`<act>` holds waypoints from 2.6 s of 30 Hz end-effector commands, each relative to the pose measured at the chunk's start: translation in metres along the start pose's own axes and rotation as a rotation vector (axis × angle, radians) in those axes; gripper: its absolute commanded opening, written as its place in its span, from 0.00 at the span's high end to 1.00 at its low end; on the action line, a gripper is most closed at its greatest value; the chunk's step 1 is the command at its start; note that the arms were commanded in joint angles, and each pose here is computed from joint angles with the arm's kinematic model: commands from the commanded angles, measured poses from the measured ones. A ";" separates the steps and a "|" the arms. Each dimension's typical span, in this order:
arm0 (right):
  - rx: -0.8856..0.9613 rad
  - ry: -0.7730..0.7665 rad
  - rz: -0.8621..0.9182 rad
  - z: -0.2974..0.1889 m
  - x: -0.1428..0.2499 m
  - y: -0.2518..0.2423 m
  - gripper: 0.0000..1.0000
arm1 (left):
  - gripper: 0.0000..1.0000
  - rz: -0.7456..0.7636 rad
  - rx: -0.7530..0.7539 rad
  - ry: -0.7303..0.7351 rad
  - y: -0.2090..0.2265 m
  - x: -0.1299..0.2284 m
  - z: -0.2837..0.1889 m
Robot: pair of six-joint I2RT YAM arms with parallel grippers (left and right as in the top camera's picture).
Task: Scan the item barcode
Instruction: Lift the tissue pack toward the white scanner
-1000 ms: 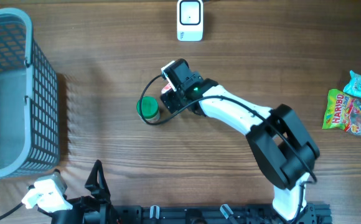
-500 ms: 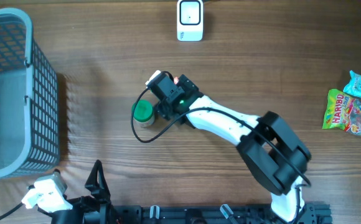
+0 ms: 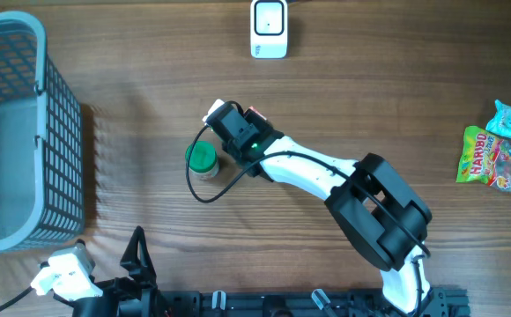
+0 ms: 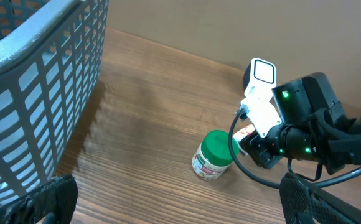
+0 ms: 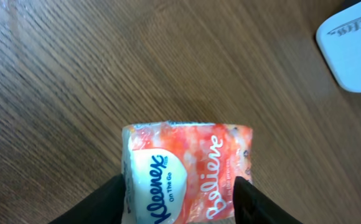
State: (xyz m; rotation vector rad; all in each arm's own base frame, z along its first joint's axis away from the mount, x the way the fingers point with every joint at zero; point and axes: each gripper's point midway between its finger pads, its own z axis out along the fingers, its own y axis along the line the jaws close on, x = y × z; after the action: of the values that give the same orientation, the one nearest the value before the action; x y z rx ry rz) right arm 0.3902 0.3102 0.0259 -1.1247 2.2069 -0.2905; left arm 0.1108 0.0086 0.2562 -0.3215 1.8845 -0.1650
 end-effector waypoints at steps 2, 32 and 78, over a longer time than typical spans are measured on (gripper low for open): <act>-0.013 0.102 -0.018 0.023 0.031 0.015 0.43 | 0.00 0.004 -0.001 -0.010 0.001 0.000 -0.001; -0.824 -0.623 -0.204 -0.284 -0.045 0.002 0.96 | 0.00 0.004 -0.001 -0.009 0.001 0.000 0.000; -0.638 -0.348 0.861 -0.176 -0.072 -0.095 0.96 | 0.00 0.004 -0.001 -0.010 0.001 0.000 -0.001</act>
State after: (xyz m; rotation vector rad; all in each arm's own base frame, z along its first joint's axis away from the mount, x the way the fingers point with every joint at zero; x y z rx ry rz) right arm 0.3040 0.3215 0.2616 -1.0955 1.9217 1.1232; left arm 0.1108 0.0086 0.2562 -0.3215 1.8845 -0.1650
